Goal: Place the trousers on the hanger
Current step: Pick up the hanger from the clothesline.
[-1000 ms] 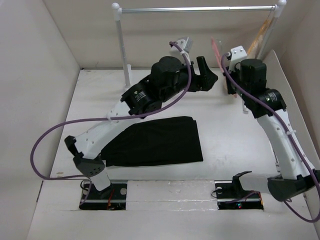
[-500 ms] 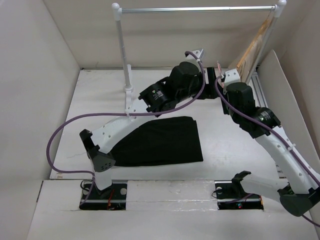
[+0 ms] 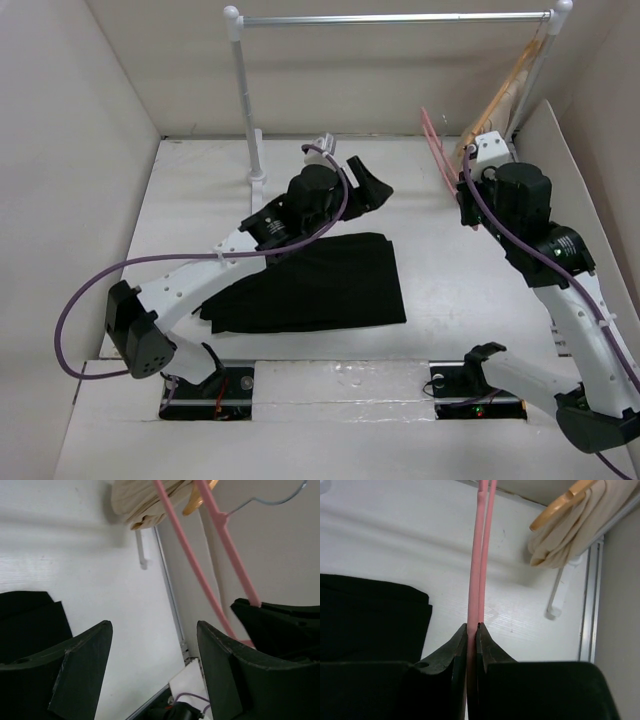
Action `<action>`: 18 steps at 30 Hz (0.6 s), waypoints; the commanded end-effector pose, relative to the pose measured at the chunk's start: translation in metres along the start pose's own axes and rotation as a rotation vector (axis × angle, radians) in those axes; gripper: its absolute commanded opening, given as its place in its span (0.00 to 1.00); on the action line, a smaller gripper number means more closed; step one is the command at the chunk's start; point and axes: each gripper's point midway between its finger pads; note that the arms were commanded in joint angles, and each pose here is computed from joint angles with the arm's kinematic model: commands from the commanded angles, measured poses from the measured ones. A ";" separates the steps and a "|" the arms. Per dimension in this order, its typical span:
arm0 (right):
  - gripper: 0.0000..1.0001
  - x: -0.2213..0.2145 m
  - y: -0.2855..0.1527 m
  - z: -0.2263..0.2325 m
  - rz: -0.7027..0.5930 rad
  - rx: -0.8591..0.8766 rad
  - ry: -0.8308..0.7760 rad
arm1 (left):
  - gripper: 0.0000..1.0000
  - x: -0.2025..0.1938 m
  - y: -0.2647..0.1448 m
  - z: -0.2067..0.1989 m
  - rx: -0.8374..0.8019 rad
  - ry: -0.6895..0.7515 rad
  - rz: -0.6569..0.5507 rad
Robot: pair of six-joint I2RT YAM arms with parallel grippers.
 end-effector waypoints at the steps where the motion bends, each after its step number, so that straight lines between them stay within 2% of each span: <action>1: 0.00 0.033 -0.008 0.026 -0.114 0.139 0.001 | 0.65 0.054 -0.017 -0.053 -0.186 -0.068 -0.129; 7: 0.00 0.021 -0.009 0.041 -0.093 0.177 0.000 | 0.66 0.058 0.009 -0.077 -0.233 -0.038 -0.089; 12: 0.00 0.012 -0.011 0.051 -0.081 0.185 0.003 | 0.64 0.035 0.042 -0.064 -0.159 -0.011 -0.006; 18: 0.00 0.005 -0.012 0.066 -0.068 0.205 -0.007 | 0.59 0.030 0.057 -0.063 -0.138 -0.004 0.019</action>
Point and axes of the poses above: each gripper's point midway between its finger pads, its own y axis out along the fingers, its own z axis along the line the jaws close on, x = y × z, and after that the axes turned 13 degrees about y, right-handed
